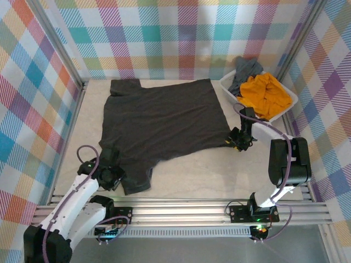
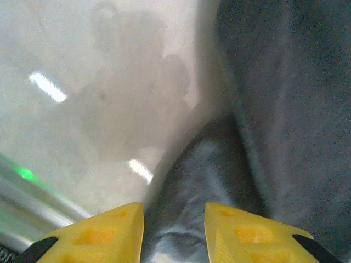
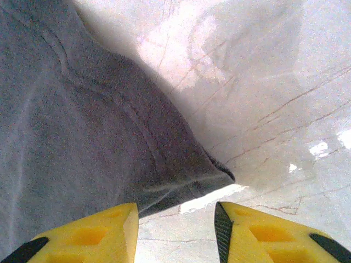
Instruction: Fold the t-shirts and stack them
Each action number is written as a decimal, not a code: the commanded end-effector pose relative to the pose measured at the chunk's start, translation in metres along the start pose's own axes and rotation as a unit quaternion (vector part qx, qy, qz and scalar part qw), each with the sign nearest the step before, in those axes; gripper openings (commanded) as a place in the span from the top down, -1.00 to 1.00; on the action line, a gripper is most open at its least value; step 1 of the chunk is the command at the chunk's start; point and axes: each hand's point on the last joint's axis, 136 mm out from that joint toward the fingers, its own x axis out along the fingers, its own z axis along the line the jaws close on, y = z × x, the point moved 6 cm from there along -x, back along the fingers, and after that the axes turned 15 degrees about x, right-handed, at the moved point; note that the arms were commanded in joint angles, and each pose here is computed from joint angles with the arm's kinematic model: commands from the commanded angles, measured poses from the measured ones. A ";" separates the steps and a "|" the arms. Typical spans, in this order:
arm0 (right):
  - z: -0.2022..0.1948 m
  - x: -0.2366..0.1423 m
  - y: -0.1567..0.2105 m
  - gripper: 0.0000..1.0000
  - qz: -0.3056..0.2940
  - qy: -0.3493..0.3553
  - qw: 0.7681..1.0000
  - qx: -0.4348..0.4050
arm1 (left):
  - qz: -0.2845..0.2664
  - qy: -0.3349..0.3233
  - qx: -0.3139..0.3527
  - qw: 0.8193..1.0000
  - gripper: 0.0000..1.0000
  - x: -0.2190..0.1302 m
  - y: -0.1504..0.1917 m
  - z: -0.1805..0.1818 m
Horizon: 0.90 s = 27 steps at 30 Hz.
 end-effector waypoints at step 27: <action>-0.018 0.005 -0.008 0.23 -0.019 0.000 0.997 0.079 | -0.032 0.032 -0.001 0.999 1.00 -0.004 0.020 0.005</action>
